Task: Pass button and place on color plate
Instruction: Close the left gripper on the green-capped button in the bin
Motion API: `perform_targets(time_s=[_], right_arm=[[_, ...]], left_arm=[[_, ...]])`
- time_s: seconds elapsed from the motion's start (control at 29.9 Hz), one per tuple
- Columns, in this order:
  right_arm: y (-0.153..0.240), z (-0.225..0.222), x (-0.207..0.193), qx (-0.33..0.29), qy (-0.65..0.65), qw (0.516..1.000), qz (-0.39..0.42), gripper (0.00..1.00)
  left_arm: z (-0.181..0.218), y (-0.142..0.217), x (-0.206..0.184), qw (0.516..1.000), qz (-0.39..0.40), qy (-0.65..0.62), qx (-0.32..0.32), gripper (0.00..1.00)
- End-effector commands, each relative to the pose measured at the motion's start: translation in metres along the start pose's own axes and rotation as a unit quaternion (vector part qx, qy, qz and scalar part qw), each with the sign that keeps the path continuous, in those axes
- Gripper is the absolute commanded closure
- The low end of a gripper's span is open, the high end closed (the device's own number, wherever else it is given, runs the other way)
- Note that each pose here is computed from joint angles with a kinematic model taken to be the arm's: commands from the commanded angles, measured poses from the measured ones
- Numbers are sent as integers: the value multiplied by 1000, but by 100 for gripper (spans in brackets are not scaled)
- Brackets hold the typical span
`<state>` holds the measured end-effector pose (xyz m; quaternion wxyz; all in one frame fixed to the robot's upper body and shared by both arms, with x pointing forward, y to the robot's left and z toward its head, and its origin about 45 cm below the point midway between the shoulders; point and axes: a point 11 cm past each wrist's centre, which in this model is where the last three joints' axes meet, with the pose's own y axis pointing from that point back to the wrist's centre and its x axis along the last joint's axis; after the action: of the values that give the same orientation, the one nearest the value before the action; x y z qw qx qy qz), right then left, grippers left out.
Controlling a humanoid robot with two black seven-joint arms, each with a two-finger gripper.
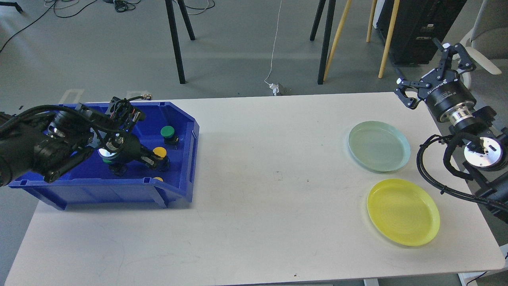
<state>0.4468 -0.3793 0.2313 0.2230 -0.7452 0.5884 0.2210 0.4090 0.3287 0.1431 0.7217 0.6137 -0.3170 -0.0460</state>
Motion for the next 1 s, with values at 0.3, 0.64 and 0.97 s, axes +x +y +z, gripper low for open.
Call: perform_targets(time_s=[0.3,0.64,0.97], right_arm=[[6,3,4,1,-7,1000,4,1],[6,3,4,1,-8,1000,4,1],[9,7,3,-2,-11,1000,2,1]], left_arm=[[0,1,2,1000,2,0,0,71],[2,0,1,1000,3,3,-4,20],[8,-3,7,1000,8,2,-11,14]])
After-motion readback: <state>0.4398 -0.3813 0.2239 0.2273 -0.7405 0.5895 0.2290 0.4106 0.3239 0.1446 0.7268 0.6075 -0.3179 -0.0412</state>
